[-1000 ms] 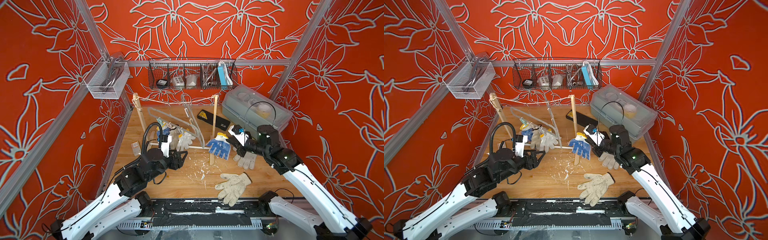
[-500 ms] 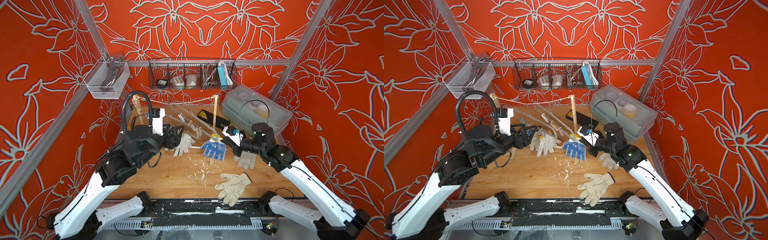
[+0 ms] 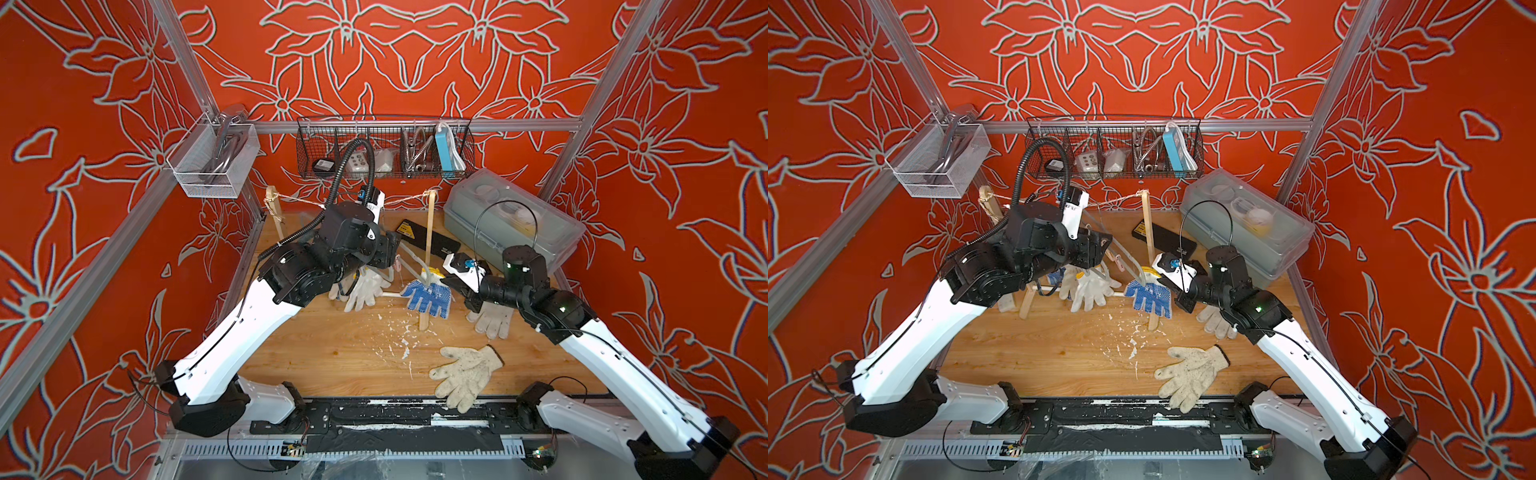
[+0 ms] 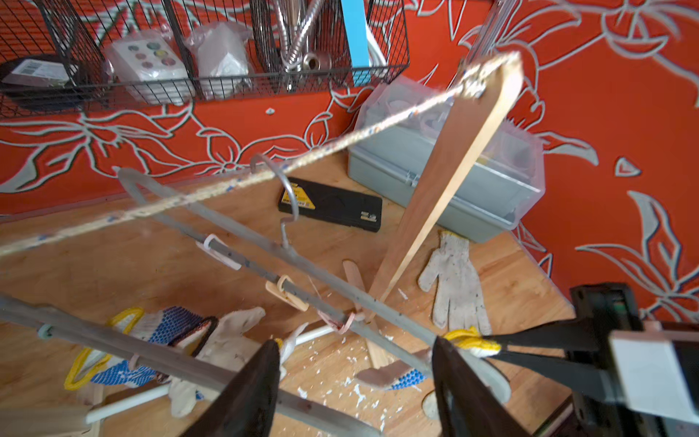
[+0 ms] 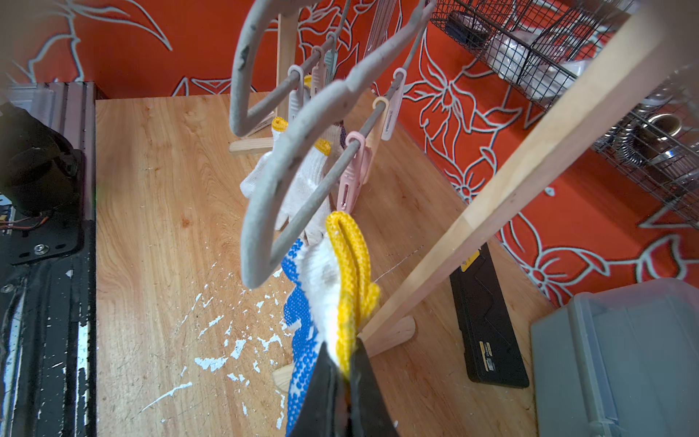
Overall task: Clip the gloves onto a hanger to dry
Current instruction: Pick up the glove from the center of the board, then adjust the hanger on the clothesline.
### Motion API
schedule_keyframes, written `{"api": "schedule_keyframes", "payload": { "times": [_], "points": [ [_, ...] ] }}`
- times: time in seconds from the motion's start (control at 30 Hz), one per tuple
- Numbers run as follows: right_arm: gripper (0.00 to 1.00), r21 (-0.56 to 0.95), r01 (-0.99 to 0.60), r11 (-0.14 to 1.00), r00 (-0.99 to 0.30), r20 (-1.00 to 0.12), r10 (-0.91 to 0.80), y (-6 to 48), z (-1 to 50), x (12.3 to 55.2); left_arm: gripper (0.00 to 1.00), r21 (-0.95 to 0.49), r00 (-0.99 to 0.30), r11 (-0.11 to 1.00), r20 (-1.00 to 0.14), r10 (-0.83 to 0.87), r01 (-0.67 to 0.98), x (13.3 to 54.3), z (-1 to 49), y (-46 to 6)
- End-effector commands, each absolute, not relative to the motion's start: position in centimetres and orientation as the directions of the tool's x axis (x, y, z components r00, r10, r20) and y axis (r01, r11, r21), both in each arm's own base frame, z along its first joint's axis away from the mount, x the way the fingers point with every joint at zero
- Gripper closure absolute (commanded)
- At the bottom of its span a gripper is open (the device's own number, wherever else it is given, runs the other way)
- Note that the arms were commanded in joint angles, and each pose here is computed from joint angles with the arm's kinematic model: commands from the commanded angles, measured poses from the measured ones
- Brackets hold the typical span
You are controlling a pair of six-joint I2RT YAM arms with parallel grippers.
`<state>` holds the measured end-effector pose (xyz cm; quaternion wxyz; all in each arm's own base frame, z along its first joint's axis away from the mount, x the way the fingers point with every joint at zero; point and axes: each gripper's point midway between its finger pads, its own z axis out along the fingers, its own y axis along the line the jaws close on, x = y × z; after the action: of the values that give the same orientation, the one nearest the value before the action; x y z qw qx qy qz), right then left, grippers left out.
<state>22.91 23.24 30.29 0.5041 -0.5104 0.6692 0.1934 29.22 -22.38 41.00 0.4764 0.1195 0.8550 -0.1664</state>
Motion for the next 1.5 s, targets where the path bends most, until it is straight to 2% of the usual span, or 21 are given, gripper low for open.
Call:
{"api": "schedule_keyframes", "payload": {
  "times": [0.0,0.17,0.33,0.53,0.7,0.9,1.07,1.13,1.3,1.47],
  "points": [
    [1.00,-0.296,-0.863,0.409,0.069,-0.872,-0.485,23.0,31.6,22.7,0.40,-0.115,-0.596,0.931,-0.794,0.123,0.345,28.2,38.8,-21.2],
    [1.00,-0.295,-0.863,0.409,0.067,-0.871,-0.487,22.8,31.4,22.5,0.44,-0.066,-0.644,0.941,-0.745,0.175,0.333,28.1,37.5,-20.4],
    [1.00,-0.294,-0.863,0.412,0.064,-0.871,-0.486,22.7,31.4,22.4,0.44,0.057,-0.709,0.942,-0.644,0.288,0.330,27.4,36.2,-18.3],
    [1.00,-0.291,-0.862,0.416,0.058,-0.870,-0.489,22.5,31.2,22.3,0.45,0.152,-0.742,0.945,-0.589,0.321,0.289,26.0,36.1,-15.2],
    [1.00,-0.285,-0.866,0.412,0.057,-0.873,-0.485,22.6,31.1,22.2,0.45,0.230,-0.756,0.944,-0.568,0.326,0.234,25.1,36.8,-12.4],
    [1.00,-0.282,-0.865,0.415,0.053,-0.873,-0.484,22.6,31.2,22.2,0.46,0.274,-0.731,0.952,-0.620,0.284,0.137,24.4,39.0,-9.6],
    [1.00,-0.280,-0.865,0.417,0.053,-0.876,-0.479,22.7,31.3,22.3,0.47,0.261,-0.682,0.962,-0.688,0.248,0.087,24.3,41.7,-8.6],
    [1.00,-0.277,-0.863,0.422,0.049,-0.878,-0.477,22.8,31.4,22.5,0.47,0.214,-0.663,0.972,-0.713,0.226,0.101,24.5,42.6,-9.4],
    [1.00,-0.273,-0.864,0.424,0.046,-0.880,-0.473,23.0,31.4,22.8,0.49,0.005,-0.603,0.962,-0.778,0.176,0.275,25.8,44.3,-15.4],
    [1.00,-0.271,-0.860,0.432,0.033,-0.875,-0.484,23.0,31.4,23.2,0.50,-0.083,-0.630,0.924,-0.753,0.188,0.374,27.0,42.8,-20.4]
  ]
}}
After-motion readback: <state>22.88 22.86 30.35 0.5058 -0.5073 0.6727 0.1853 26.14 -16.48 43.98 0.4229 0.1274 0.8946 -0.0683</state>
